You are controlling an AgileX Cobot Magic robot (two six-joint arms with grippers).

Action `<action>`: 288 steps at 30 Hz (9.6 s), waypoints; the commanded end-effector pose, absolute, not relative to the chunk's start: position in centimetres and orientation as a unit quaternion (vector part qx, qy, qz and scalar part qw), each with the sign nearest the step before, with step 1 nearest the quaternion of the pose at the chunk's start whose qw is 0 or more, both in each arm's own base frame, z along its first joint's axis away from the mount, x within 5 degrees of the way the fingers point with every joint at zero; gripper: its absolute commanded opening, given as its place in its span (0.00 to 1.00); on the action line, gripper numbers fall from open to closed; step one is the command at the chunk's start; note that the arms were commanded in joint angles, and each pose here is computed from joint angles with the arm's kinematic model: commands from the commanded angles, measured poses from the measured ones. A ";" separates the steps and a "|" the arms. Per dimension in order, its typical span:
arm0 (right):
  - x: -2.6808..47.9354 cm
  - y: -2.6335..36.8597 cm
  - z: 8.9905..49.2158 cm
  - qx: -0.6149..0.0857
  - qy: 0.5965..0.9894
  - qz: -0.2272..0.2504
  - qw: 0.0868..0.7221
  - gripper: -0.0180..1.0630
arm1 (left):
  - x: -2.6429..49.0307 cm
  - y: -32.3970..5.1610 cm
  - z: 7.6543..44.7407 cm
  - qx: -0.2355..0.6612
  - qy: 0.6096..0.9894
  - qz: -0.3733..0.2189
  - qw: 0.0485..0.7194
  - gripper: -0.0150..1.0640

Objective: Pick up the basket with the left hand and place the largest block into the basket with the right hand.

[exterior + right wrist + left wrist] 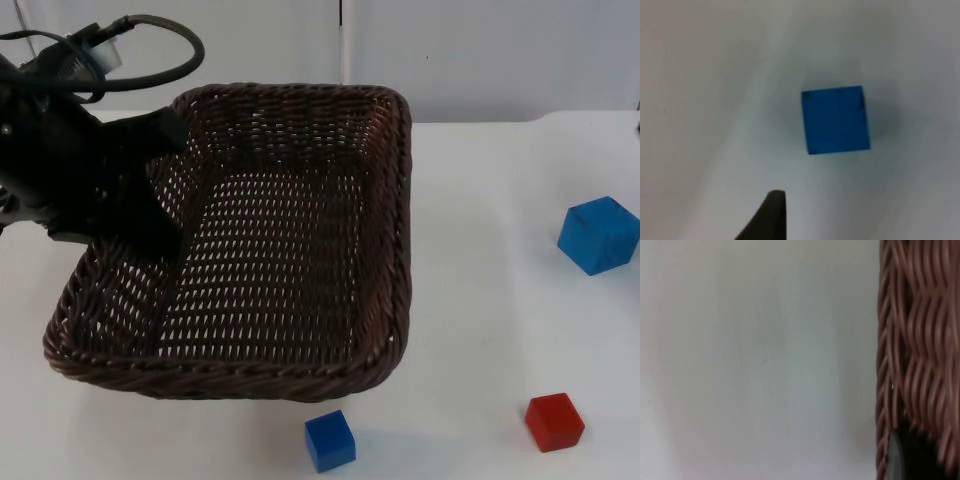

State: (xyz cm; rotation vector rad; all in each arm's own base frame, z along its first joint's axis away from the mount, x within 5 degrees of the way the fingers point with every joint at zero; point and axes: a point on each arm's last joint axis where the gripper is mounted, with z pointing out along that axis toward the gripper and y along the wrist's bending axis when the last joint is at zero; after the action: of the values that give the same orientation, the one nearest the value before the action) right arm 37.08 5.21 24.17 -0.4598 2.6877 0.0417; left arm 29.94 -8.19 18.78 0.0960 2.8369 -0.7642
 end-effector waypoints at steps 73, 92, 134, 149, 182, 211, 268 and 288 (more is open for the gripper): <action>31.9 6.1 32.9 -0.221 0.937 0.018 0.270 0.02 | 30.0 -8.2 19.3 0.042 0.960 -0.253 0.116 0.01; 27.6 5.3 37.3 -0.224 0.927 0.012 0.300 0.02 | 29.8 -8.2 19.3 0.044 0.960 -0.255 0.110 0.01; 29.4 22.2 32.1 -0.423 0.873 0.097 0.223 0.02 | 29.9 -8.2 19.4 0.042 0.959 -0.255 0.114 0.01; 31.8 29.5 30.2 -0.443 0.851 0.150 0.239 0.02 | 29.9 -8.2 19.4 0.042 0.959 -0.255 0.114 0.01; 33.9 31.2 25.0 -0.421 0.867 0.149 0.223 0.64 | 30.0 -8.2 19.4 0.041 0.959 -0.254 0.116 0.01; 26.6 24.8 40.5 -0.430 0.828 0.163 0.323 0.86 | 30.0 -8.2 19.4 0.041 0.959 -0.253 0.117 0.01; 17.2 16.2 40.2 -0.368 0.817 0.189 0.401 0.86 | 38.5 -14.2 14.8 0.070 0.949 -0.287 0.115 0.01; 17.1 16.2 40.1 -0.362 0.825 0.190 0.391 0.86 | 43.3 -19.5 11.7 0.069 0.922 -0.369 0.090 0.64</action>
State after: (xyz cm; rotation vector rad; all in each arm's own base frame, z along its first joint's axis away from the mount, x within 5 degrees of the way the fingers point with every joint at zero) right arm 17.25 16.25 39.98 -0.9245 2.0977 0.4773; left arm 43.21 -19.02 10.78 0.2220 2.7735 -1.0435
